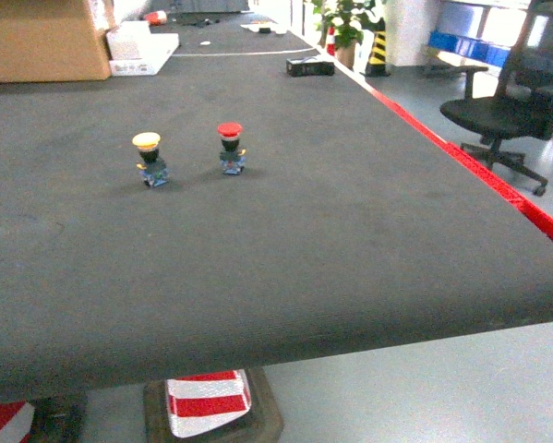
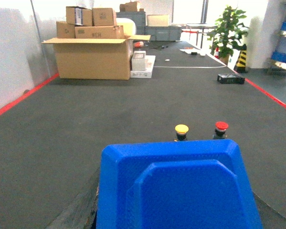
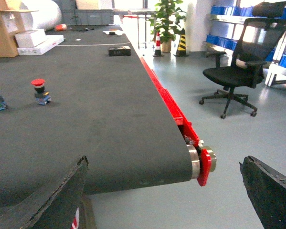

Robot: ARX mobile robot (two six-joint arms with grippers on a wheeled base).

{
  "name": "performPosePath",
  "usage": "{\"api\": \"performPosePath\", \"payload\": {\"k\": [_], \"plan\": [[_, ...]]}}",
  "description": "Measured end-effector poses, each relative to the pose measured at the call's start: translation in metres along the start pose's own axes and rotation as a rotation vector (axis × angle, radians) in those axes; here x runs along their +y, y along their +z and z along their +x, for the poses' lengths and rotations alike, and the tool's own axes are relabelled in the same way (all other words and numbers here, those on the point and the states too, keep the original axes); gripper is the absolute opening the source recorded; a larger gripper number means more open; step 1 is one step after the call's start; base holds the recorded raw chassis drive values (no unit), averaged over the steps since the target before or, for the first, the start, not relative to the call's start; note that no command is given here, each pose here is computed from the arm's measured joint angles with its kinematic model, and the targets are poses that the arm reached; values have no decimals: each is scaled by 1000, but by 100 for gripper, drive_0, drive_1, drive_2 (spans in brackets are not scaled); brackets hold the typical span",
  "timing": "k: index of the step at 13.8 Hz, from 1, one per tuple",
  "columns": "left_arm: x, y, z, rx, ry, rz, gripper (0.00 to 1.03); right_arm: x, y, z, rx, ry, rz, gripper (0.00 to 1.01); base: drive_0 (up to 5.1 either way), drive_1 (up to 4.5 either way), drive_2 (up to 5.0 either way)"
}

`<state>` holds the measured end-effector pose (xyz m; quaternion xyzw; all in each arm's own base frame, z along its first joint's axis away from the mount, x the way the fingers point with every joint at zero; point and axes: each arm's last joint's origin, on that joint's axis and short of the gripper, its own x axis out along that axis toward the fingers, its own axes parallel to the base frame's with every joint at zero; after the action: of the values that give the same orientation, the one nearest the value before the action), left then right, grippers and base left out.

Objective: Pick blue part to blue bin on bottom shelf

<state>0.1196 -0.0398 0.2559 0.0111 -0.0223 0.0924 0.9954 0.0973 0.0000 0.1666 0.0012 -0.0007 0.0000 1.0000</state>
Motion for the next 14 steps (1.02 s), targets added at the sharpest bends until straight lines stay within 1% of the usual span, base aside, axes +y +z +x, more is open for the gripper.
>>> {"api": "performPosePath", "payload": {"k": [14], "plan": [[0, 0, 0, 1, -1, 1, 44, 0, 0, 0, 0, 0, 0, 98, -165, -165, -165]]}}
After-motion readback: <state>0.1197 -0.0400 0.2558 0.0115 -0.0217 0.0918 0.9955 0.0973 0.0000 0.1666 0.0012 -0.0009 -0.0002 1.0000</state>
